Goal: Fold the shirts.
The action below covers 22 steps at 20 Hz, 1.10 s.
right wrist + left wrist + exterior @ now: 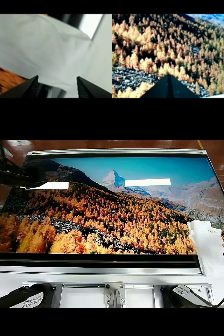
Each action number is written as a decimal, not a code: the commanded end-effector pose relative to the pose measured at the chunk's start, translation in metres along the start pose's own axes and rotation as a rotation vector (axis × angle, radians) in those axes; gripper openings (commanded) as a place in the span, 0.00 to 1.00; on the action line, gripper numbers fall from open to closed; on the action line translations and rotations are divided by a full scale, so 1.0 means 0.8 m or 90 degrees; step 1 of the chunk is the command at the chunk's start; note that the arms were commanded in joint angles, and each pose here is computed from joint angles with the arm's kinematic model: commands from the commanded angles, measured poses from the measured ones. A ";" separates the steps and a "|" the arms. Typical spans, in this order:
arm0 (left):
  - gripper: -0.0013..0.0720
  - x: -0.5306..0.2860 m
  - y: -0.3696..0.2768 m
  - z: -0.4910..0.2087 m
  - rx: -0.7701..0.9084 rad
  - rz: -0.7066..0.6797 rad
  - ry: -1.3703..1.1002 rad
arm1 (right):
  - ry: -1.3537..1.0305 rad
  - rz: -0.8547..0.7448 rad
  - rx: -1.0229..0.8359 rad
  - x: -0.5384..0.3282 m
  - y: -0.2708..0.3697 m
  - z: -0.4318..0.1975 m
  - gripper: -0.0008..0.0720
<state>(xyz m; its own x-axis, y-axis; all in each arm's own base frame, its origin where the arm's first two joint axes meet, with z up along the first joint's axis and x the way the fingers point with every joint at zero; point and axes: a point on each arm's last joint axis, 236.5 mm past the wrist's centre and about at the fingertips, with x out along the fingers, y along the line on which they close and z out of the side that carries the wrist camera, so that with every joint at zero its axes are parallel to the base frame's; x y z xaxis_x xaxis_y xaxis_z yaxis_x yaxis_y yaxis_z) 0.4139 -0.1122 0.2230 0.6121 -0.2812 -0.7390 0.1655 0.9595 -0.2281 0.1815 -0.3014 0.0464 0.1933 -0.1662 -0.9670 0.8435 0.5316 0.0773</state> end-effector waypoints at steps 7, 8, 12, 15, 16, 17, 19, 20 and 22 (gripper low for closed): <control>0.98 0.169 -0.019 -0.142 0.088 0.074 0.322 | 0.008 0.157 -0.440 -0.060 0.301 -0.097 0.82; 0.98 0.172 -0.015 -0.152 0.088 0.078 0.339 | 0.054 0.156 -0.463 -0.048 0.309 -0.118 0.82; 0.98 0.167 -0.008 -0.176 0.086 0.082 0.353 | 0.138 0.172 -0.537 -0.028 0.347 -0.174 0.82; 0.98 0.170 -0.008 -0.175 0.086 0.078 0.335 | 0.149 0.205 -0.576 -0.035 0.374 -0.205 0.82; 0.98 0.174 -0.011 -0.171 0.085 0.073 0.323 | 0.151 0.209 -0.587 -0.036 0.379 -0.212 0.82; 0.98 0.177 -0.015 -0.166 0.083 0.064 0.311 | 0.153 0.211 -0.595 -0.037 0.382 -0.217 0.82; 0.98 0.178 -0.016 -0.165 0.082 0.063 0.309 | 0.156 0.217 -0.604 -0.039 0.386 -0.224 0.82; 0.98 0.177 -0.015 -0.166 0.082 0.064 0.310 | 0.158 0.222 -0.604 -0.040 0.388 -0.226 0.82; 0.98 0.177 -0.014 -0.165 0.083 0.065 0.309 | 0.158 0.222 -0.603 -0.040 0.388 -0.226 0.82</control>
<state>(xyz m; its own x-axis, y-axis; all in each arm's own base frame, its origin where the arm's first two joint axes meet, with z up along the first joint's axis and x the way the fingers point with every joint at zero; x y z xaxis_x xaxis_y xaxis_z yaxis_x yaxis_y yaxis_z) 0.3947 -0.1644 0.0370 0.1970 -0.1270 -0.9721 0.2378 0.9682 -0.0783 0.3474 0.0107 0.0577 0.1605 0.2257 -0.9609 0.0156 0.9728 0.2311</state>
